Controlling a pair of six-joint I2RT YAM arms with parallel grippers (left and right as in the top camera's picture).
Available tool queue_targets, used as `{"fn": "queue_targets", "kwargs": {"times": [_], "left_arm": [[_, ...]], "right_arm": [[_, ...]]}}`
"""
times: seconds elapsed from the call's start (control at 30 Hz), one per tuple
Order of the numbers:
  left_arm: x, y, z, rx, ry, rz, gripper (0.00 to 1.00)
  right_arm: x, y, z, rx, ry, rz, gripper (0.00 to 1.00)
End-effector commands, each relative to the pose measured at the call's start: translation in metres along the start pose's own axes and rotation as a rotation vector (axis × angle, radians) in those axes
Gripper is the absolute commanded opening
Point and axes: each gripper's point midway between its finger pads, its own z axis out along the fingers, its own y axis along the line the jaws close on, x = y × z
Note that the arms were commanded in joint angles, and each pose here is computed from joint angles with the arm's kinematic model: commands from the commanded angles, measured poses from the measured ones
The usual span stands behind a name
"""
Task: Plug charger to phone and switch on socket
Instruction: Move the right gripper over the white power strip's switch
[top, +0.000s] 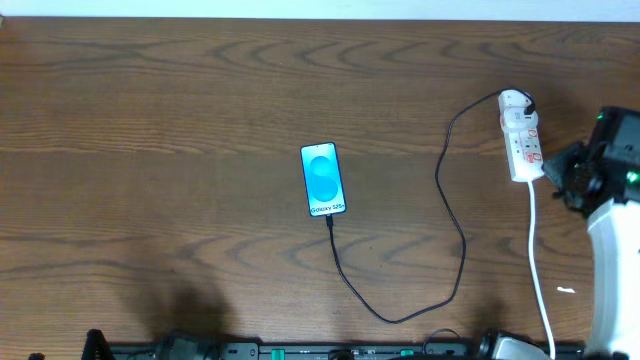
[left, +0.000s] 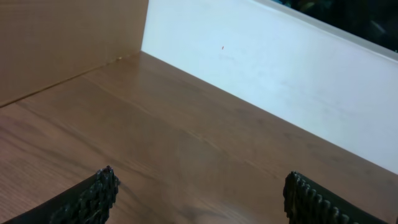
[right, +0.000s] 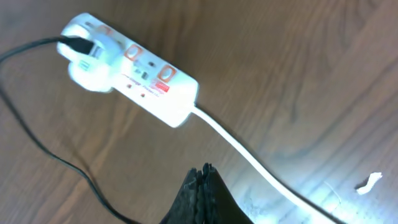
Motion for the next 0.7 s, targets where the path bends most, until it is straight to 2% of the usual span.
{"fn": "queue_targets", "kwargs": {"times": [0.0,0.4,0.67], "left_arm": [[-0.003,0.002,-0.002,-0.010,-0.013,0.004,0.87],[-0.003,0.002,-0.002,-0.010,-0.013,0.004,0.87],[-0.003,0.002,-0.002,-0.010,-0.013,0.004,0.87]], "right_arm": [[-0.011,0.010,0.009,-0.003,0.062,0.021,0.01],[-0.037,0.047,0.070,0.044,0.202,0.050,0.01],[-0.028,0.072,0.131,-0.004,0.296,0.103,0.01]]}}
